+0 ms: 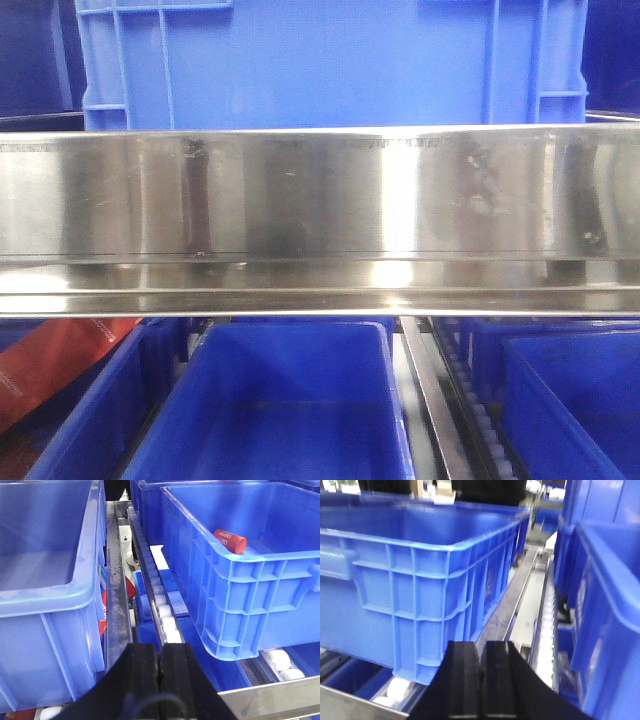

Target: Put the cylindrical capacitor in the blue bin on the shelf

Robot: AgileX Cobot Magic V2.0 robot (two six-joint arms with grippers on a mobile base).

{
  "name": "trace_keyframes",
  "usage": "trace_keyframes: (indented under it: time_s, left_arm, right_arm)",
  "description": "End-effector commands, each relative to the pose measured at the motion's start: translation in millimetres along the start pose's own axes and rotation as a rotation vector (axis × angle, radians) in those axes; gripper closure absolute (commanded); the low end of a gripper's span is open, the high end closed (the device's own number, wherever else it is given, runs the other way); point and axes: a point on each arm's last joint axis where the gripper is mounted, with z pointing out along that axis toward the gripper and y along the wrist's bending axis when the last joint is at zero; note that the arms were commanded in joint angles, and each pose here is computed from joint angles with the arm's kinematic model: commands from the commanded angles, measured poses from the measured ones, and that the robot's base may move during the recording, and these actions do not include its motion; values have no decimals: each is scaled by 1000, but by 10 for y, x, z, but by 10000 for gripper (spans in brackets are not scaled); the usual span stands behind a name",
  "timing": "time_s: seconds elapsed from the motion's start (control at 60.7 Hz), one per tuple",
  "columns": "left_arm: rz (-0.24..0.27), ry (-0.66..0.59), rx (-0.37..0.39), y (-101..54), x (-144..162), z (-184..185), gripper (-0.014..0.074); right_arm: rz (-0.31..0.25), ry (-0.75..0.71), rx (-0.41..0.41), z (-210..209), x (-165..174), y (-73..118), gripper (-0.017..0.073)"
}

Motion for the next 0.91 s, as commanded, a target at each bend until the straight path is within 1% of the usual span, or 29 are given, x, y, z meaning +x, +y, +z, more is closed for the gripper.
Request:
trace_keyframes:
  time_s: [0.0, 0.791, 0.89]
  left_arm:
    - [-8, -23, 0, 1, -7, -14, 705]
    - [-6, -23, -2, 2, -7, -14, 705]
    - [-7, -27, -5, 5, 32, -6, 705]
  right_arm:
    - [-16, -63, 12, -61, -32, -6, 720]
    - [-16, -70, 12, -69, -36, -6, 720]
    - [-16, -70, 12, -69, -36, -6, 720]
